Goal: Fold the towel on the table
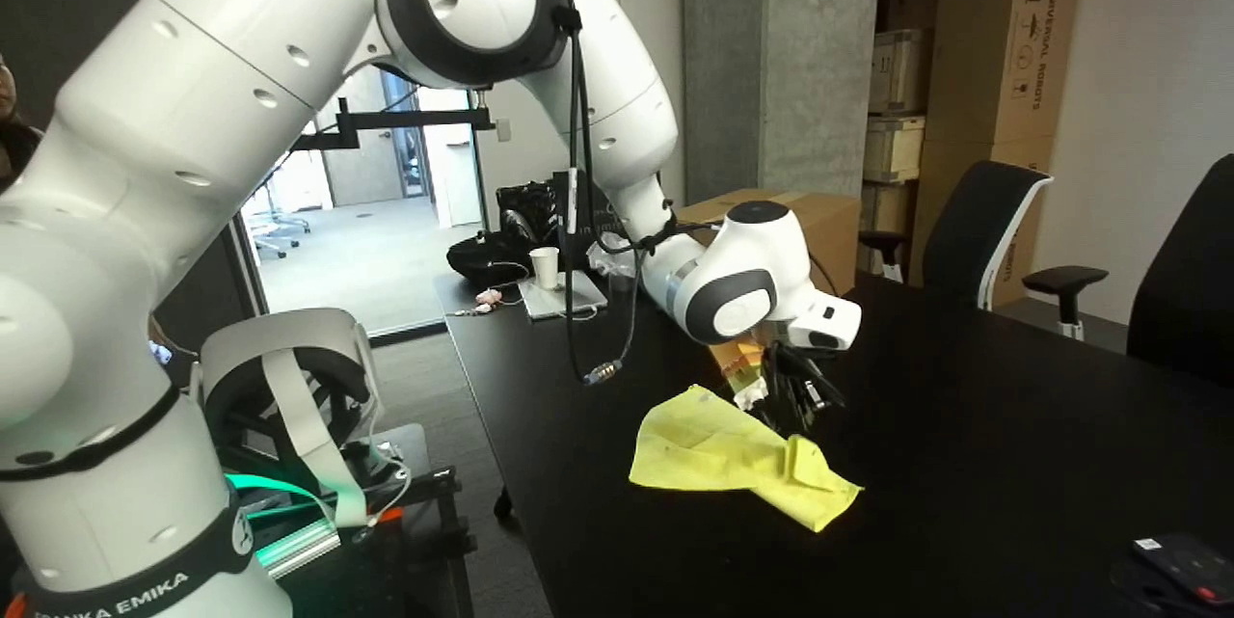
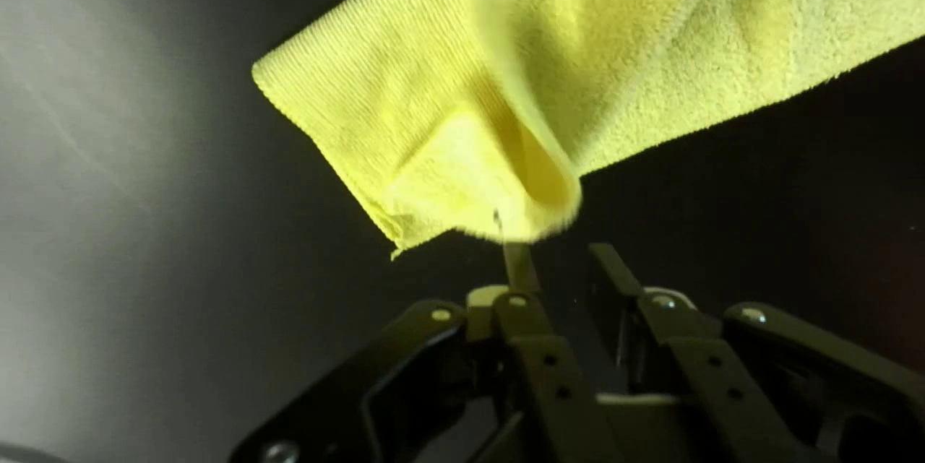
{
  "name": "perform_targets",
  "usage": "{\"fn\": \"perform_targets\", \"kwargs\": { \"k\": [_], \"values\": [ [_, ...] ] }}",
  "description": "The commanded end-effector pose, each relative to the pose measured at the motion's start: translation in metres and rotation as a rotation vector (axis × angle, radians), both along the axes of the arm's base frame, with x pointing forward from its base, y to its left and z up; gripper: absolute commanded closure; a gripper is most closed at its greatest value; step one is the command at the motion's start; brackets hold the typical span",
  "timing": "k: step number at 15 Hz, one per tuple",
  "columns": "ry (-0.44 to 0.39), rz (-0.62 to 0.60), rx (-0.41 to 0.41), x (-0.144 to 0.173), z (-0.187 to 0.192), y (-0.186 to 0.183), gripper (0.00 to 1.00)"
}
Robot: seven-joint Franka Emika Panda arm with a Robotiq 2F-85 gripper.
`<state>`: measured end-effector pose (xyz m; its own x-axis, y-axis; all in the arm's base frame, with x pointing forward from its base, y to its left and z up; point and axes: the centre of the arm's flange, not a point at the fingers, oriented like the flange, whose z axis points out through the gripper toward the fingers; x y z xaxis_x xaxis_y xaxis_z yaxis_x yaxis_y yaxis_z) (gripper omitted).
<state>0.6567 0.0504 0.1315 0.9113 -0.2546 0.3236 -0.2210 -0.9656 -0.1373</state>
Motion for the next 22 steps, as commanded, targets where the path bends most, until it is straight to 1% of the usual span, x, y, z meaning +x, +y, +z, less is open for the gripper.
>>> {"fn": "perform_targets", "kwargs": {
  "k": [1,3,4,5,6,7,10,14,16,18,22],
  "values": [
    [-0.079,-0.037,-0.011,0.011,0.014,0.012,0.42],
    [-0.086,-0.038,-0.015,0.005,0.021,0.02,0.26],
    [-0.086,-0.025,-0.019,-0.004,0.022,0.025,0.19],
    [-0.069,-0.011,-0.021,-0.015,0.022,0.033,0.11],
    [-0.057,0.006,-0.02,-0.025,0.019,0.039,0.04],
    [-0.031,0.026,-0.017,-0.036,0.017,0.046,0.0],
    [0.048,0.093,-0.014,-0.079,0.004,0.069,0.0],
    [0.137,0.161,-0.022,-0.123,-0.009,0.094,0.0],
    [0.169,0.213,-0.024,-0.139,-0.016,0.103,0.0],
    [0.212,0.3,-0.01,-0.153,-0.022,0.111,0.0],
    [0.248,0.475,-0.036,-0.175,-0.036,0.127,0.0]
  ]
}}
